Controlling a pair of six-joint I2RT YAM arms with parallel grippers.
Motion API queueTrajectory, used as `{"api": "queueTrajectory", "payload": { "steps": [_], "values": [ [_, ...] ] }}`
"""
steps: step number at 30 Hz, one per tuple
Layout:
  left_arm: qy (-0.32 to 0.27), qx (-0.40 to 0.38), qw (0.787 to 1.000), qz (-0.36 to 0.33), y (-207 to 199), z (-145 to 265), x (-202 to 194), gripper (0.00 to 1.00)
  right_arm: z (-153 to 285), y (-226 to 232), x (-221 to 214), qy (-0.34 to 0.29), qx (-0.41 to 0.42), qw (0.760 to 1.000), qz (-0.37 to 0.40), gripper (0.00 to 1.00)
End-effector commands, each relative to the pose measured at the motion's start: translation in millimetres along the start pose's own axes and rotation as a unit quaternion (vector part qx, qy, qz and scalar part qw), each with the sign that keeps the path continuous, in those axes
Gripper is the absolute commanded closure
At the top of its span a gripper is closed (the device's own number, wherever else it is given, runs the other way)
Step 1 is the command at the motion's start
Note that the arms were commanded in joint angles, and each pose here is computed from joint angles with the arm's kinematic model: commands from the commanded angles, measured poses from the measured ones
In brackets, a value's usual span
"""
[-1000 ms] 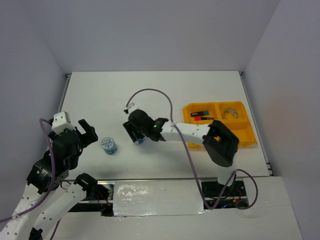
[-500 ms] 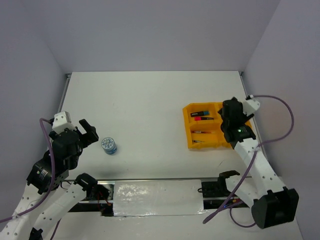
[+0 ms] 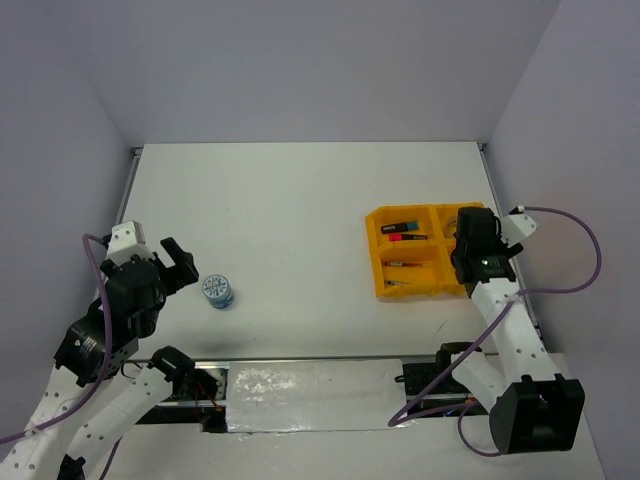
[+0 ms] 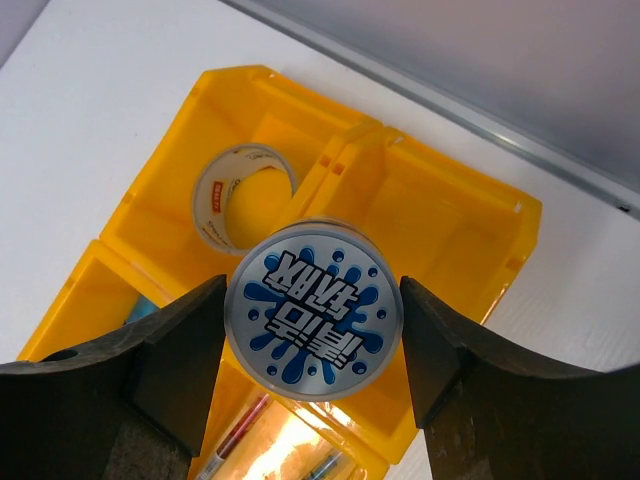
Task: Sort the stationery into containers
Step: Place the stationery in the storage box.
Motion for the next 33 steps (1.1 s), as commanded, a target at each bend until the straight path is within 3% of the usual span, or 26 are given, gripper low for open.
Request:
{"api": "queueTrajectory", "payload": {
  "steps": [1,16,33],
  "values": [
    [-0.013,-0.009,1.000,0.006,-6.4,-1.0,9.0,0.01,-6.6,16.1,6.0,-0.017,0.024,0.999,-0.029,1.00],
    [-0.011,-0.009,1.000,0.004,-6.7,-2.0,7.7,0.01,-14.5,25.5,-25.1,0.024,0.054,0.998,-0.032,0.97],
    [-0.010,-0.010,1.000,0.004,-7.2,-2.3,7.6,0.01,16.9,20.6,-12.8,-0.004,0.060,0.996,-0.066,1.00]
  ]
}}
Point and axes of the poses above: each gripper's point midway between its finger pads, its own z axis back along the fingers, its own y axis along the line the jaws close on, x = y × z, the point moved 1 cm from there along z, back along the fingers, and after that the axes turned 1 degree about z, right-handed, at the moved point
